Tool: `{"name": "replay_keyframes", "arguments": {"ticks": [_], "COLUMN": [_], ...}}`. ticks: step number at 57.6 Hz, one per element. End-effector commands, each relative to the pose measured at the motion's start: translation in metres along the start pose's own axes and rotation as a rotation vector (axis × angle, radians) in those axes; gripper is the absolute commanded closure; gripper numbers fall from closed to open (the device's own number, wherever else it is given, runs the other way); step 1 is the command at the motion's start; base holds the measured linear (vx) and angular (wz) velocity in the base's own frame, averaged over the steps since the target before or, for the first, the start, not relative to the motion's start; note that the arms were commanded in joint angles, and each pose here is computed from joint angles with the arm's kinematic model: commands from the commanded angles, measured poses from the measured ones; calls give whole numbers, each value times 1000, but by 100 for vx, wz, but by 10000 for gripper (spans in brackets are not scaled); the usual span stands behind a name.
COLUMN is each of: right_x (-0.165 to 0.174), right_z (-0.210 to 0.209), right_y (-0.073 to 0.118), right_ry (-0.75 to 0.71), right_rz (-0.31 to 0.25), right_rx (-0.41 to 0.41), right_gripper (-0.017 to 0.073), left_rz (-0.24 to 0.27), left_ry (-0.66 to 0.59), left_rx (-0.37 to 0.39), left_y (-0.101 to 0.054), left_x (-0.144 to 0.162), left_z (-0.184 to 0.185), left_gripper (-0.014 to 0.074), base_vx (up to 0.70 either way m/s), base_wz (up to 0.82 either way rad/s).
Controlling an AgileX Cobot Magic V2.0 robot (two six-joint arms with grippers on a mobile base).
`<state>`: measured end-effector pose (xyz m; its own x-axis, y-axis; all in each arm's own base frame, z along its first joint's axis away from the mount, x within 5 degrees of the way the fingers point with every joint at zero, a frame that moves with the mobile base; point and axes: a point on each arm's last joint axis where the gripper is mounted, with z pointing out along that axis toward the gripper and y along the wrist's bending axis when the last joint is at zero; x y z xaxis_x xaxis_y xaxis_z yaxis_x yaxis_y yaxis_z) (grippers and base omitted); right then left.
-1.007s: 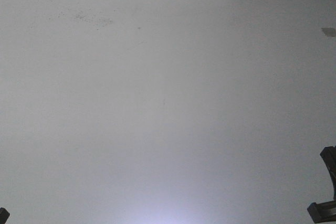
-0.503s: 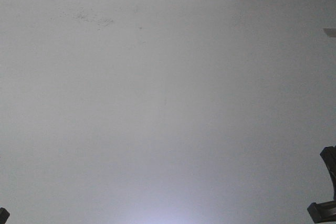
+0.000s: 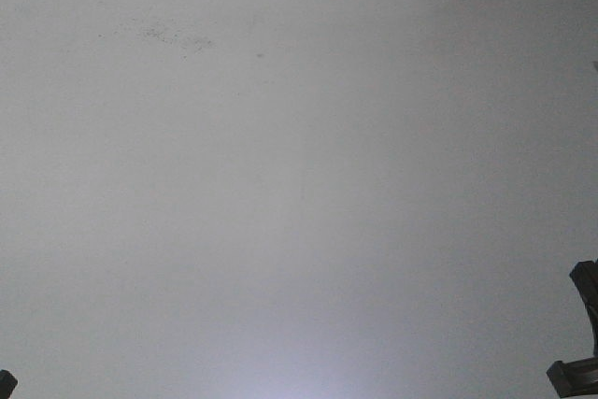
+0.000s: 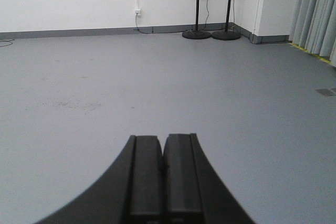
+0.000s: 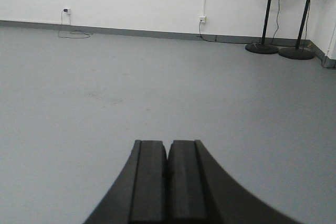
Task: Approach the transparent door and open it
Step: 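Drive the base forward across the grey floor, then turn and drive toward the white-framed glass sliding door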
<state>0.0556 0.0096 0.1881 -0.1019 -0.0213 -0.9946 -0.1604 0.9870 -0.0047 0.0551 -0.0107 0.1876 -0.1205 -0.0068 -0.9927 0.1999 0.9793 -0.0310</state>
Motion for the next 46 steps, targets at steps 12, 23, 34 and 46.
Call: {"name": "replay_keyframes", "arguments": {"ticks": [12, 23, 34, 46], "right_x": [-3, -3, -3, -3], "right_z": [0, 0, 0, 0], "right_y": [-1, -1, -1, -1], "right_ry": [-78, -78, -78, -78], "right_rz": [-9, -9, -9, -9], "right_rx": [15, 15, 15, 15], "right_gripper": [564, 564, 564, 564], "left_rz": [-13, -13, -13, -13], "left_ry": [-62, -62, -62, -62], "left_rx": [15, 15, 15, 15], "left_y": [-1, -1, -1, -1], "left_x": [1, 1, 1, 1], "left_z": [1, 1, 1, 1], "left_gripper": [594, 594, 594, 594], "base_vx": [21, 24, 27, 29], "base_wz": [7, 40, 52, 52]}}
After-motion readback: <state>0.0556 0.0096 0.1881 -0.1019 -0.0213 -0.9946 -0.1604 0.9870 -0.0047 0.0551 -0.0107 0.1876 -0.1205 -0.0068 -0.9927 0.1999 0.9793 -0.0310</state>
